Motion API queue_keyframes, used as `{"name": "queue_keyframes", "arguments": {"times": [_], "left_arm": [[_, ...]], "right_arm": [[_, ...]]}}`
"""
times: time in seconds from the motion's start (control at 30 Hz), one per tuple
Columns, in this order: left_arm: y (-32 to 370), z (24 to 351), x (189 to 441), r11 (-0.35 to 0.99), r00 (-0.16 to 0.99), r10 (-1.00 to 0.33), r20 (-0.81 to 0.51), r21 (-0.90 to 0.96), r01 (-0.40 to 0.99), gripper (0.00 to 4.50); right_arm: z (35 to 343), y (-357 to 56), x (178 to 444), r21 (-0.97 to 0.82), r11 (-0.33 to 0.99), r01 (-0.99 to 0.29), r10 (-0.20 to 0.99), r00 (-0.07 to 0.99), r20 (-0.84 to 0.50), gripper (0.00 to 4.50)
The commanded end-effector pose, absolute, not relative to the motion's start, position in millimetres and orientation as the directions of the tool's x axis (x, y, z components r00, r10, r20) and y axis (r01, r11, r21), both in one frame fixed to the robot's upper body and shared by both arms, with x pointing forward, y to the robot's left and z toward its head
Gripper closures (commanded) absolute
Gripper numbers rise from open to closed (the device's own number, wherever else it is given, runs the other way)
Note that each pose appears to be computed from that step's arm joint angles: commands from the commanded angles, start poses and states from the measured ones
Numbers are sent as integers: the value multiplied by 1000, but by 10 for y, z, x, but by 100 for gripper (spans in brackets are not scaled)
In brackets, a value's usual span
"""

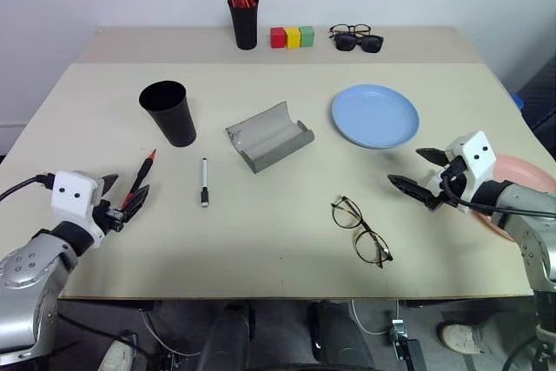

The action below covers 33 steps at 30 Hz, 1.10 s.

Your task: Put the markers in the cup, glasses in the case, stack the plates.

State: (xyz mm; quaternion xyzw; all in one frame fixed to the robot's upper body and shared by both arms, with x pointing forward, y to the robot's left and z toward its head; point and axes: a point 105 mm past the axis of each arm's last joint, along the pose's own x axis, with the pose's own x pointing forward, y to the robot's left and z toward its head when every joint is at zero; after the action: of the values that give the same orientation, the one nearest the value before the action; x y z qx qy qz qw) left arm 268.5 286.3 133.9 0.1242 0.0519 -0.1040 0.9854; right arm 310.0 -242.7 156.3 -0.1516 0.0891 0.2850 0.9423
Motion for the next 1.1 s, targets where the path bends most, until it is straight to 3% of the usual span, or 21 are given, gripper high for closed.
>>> {"name": "queue_keyframes", "arguments": {"times": [0.03,0.33,0.4,0.47,0.63,0.87,0.97,1.1], "left_arm": [[2825,1423,2704,943,975,-198,-99,252,217,129],[2881,1562,2854,972,993,-108,-43,206,115,129],[2919,1574,2920,982,997,-57,-57,177,66,75],[2927,1534,3002,979,992,-14,-128,202,40,3],[2973,1452,3284,982,945,121,-303,176,-69,3],[2866,1279,3486,999,843,51,-535,31,-41,3],[2863,1188,3528,999,796,35,-604,7,-38,89],[2956,1161,3529,997,776,70,-627,22,-72,288]], "right_arm": [[1715,-2353,3129,-270,777,-569,528,822,-212,0],[1745,-1955,3167,-267,716,-645,624,763,-170,0],[1775,-1763,3198,-269,697,-664,655,743,-138,0],[1838,-1486,3216,-267,668,-695,702,707,-87,0],[1899,-887,3149,-262,589,-764,790,613,-10,0],[1853,-444,2898,-229,503,-834,857,514,10,0],[1796,-399,2786,-223,490,-843,864,504,-6,0],[1783,-418,2762,-216,495,-841,860,509,-11,0]]}}
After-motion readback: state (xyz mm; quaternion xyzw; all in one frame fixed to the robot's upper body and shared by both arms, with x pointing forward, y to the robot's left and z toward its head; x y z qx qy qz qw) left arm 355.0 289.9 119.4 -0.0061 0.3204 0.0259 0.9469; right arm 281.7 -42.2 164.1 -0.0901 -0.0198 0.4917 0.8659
